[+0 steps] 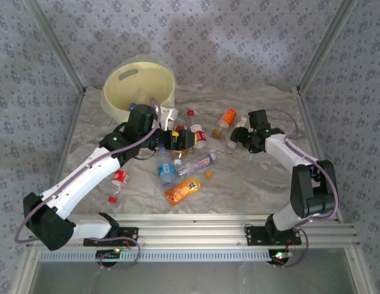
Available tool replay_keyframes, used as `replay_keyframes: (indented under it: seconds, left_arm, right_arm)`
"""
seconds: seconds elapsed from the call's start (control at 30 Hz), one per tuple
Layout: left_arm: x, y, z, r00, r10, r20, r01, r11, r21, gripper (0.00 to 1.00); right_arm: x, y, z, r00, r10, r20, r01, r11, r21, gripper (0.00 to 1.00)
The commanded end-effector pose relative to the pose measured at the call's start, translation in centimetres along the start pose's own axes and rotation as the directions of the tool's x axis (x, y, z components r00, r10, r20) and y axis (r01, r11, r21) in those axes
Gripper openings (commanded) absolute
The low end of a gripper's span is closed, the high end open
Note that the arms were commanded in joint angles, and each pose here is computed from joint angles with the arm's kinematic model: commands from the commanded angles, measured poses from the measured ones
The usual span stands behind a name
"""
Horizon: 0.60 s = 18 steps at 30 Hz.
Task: Put the plastic bottles in the bin
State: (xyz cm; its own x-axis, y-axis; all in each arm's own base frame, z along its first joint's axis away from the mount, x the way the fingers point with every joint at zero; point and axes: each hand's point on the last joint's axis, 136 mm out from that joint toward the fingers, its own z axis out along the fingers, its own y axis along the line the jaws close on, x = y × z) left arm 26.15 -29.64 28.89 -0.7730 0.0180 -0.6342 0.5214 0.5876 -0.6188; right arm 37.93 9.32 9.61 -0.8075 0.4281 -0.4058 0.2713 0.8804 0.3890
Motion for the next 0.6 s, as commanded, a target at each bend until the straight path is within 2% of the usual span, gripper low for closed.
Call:
replay_keyframes:
  seconds: [0.0, 0.17, 0.47, 0.57]
  left_arm:
    - [-0.8, -1.6, 0.2, 0.999, 0.021, 0.04, -0.024, 0.997, 0.067, 1.0]
    - [-0.9, -2.1, -0.2, 0.996, 0.077, 0.044, -0.079, 0.996, 0.036, 1.0]
    - [-0.8, -1.6, 0.4, 0.997, 0.069, 0.016, -0.069, 0.998, 0.012, 1.0]
    - [-0.4, -1.9, 0.6, 0.996, 0.082, -0.026, -0.081, 0.996, 0.023, 1.0]
  right_arm:
    - [-1.1, 1.1, 0.7, 0.998, 0.065, 0.002, -0.065, 0.996, -0.054, 0.71]
    - [-0.7, 1.4, 2.3, 0.995, 0.092, -0.032, -0.094, 0.993, -0.077, 0.68]
    - [0.0, 1.6, 4.9, 0.991, 0.121, -0.064, -0.126, 0.989, -0.082, 0.61]
    - [0.1, 1.5, 5.3, 0.99, 0.126, -0.067, -0.131, 0.988, -0.076, 0.58]
